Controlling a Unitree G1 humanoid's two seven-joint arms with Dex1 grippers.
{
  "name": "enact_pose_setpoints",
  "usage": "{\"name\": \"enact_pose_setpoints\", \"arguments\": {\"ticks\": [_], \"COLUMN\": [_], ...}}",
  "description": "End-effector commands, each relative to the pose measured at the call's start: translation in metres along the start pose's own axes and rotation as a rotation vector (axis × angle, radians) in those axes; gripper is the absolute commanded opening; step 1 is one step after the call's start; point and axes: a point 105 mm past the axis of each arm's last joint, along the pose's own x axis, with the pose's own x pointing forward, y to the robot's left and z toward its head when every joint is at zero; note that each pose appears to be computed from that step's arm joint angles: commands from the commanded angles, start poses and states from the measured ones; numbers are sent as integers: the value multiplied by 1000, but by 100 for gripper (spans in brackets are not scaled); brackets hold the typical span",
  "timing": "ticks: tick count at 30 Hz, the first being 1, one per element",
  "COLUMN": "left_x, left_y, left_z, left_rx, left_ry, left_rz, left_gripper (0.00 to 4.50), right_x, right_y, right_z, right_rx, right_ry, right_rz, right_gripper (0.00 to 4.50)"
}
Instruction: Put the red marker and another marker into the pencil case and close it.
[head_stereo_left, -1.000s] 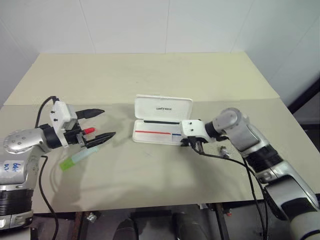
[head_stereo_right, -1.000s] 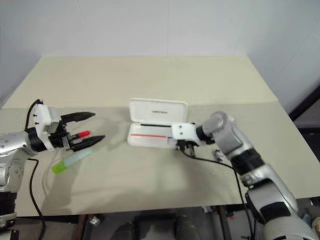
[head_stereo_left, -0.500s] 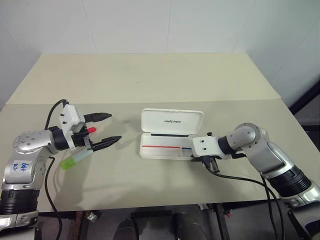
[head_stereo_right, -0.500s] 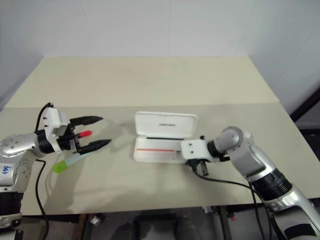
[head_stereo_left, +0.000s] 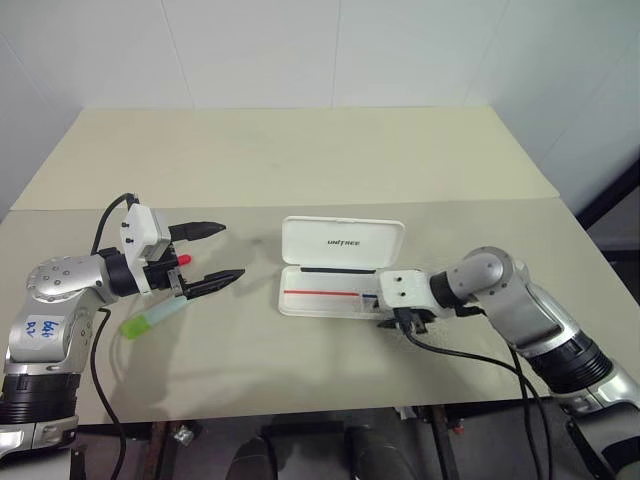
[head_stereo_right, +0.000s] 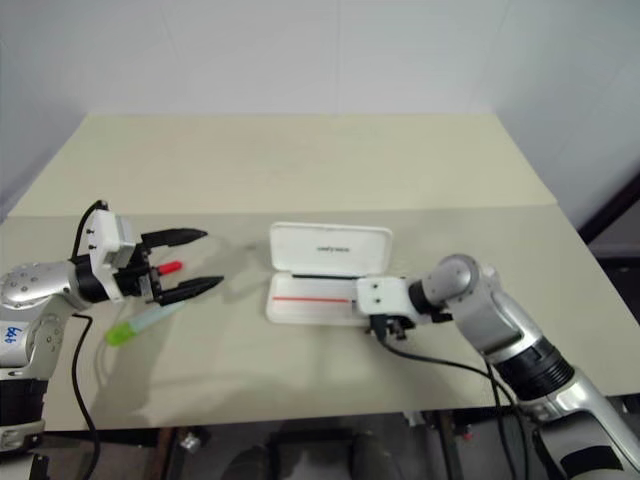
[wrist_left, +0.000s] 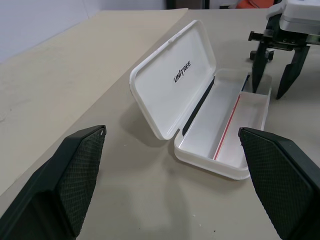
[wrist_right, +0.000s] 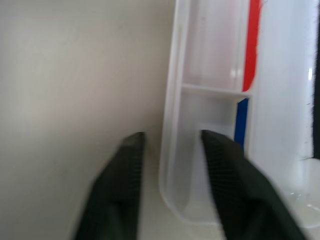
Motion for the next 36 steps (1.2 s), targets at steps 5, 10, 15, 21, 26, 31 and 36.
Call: {"name": "enact_pose_setpoints", "arguments": {"ticks": [5,10,15,21,26,31,36], "left_x": [-2,-5,-19,-39,-56,-88,-108], "left_y": [2,2,6,15,16,31,43], "left_z": [9,9,11,13,9,-10,-18], "left_rx": [23,26,28,42,20,-15,-37], "left_ry": [-20,-11,19,82,136,265,389], "left_rz": [3,8,43,73,67,110,62], "left_gripper": [450,450,450,450,450,450,450], "right_x": [-10,-19,-38,-62,-81,-101,-113], "right_y": [-3,-1,-12,-14,-6,-21,-26], "right_z": [23,31,42,66,75,95,93], "right_rx": [-3,26,73,-31,14,49,55], "right_ry": [-78,-121,-195,-442,-694,-870,-849], "right_rz": [5,33,-12,-2,45,-84,-127], "right_gripper": [221,221,280,448,448,448,448]}}
